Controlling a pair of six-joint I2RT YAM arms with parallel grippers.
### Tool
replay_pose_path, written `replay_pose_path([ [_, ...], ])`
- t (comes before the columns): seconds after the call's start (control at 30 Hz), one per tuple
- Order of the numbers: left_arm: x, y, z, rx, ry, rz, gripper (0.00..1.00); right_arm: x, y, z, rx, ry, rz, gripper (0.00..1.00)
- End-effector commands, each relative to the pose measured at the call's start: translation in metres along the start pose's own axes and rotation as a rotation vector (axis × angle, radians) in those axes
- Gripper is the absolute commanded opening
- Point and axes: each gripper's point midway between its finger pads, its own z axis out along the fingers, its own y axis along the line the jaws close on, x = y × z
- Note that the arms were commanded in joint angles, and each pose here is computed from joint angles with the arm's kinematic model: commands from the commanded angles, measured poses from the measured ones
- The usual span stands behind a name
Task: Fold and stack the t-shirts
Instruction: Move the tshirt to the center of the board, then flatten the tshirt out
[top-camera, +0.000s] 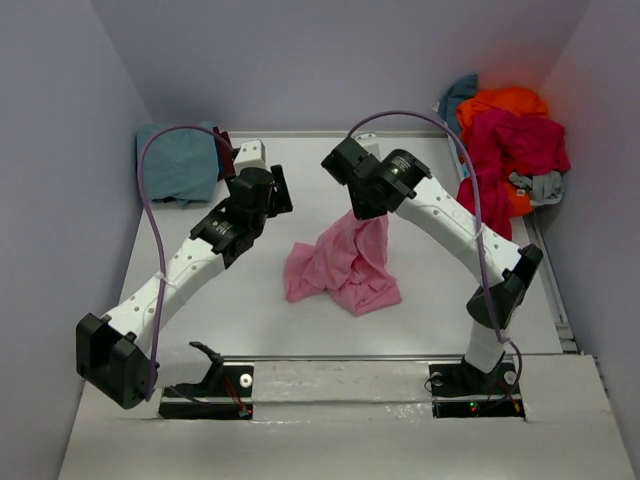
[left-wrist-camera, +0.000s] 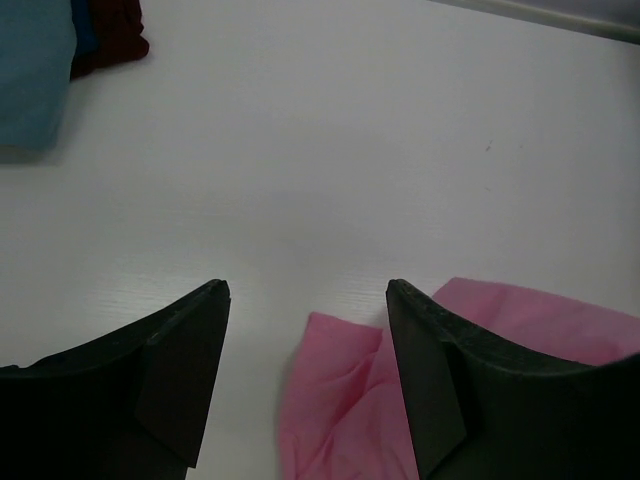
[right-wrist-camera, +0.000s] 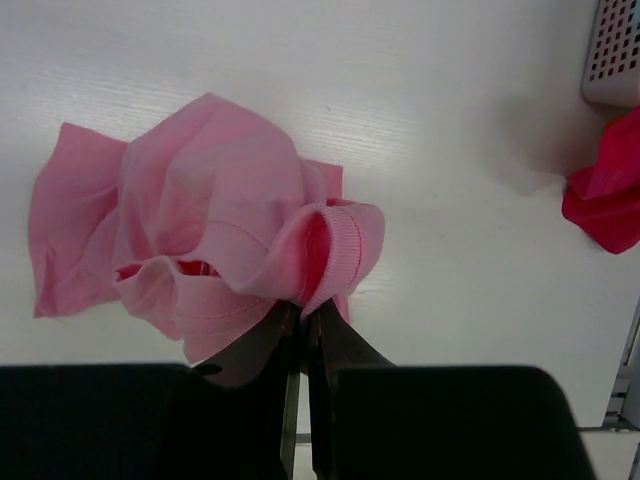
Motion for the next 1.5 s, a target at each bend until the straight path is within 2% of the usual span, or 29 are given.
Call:
replay_pose_path([
  [0.0,0.000,0.008,-0.008,-0.034,-0.018,-0.027,0.75,-0.011,0.009,0.031,-0.025,0.029,0.072,0.25],
  [0.07,0.001,0.006,-0.007,-0.028,-0.009,-0.025,0.75,-0.013,0.016,0.040,-0.045,0.045,0.068,0.44],
  [0.1,0.003,0.005,-0.005,-0.029,-0.001,-0.023,0.76,-0.010,0.019,0.051,-0.039,0.072,0.051,0.62],
  [0.17,0.006,0.001,-0.005,-0.021,0.014,-0.015,0.76,-0.011,0.031,0.056,-0.072,0.098,0.034,0.68],
  [0.23,0.019,-0.011,-0.010,0.011,0.052,0.004,0.77,-0.007,0.039,0.054,-0.115,0.128,0.029,0.84],
  [0.37,0.045,-0.019,-0.015,0.054,0.138,0.023,0.76,0.006,0.036,0.048,-0.122,0.160,0.053,0.85],
  [0.4,0.064,-0.013,-0.018,0.034,0.195,0.039,0.76,0.016,0.032,0.052,-0.095,0.181,0.058,0.85],
  [0.53,0.105,0.007,-0.027,0.001,0.300,0.091,0.75,0.028,0.014,0.040,-0.063,0.181,0.088,0.84],
  [0.7,0.136,0.014,-0.039,0.011,0.407,0.069,0.75,0.064,0.019,0.050,-0.086,0.270,0.089,0.82],
  [0.9,0.138,0.007,-0.038,0.027,0.427,0.050,0.74,0.080,0.033,0.066,-0.120,0.311,0.068,0.78],
  [1.07,0.156,0.000,-0.032,0.031,0.507,0.053,0.74,0.084,0.045,0.085,-0.116,0.343,0.040,0.74],
  [1.4,0.159,-0.013,-0.021,0.043,0.535,0.047,0.74,0.086,0.070,0.109,-0.145,0.379,0.019,0.73],
  [1.47,0.156,-0.013,-0.019,0.043,0.523,0.048,0.74,0.084,0.069,0.108,-0.145,0.377,0.016,0.70],
])
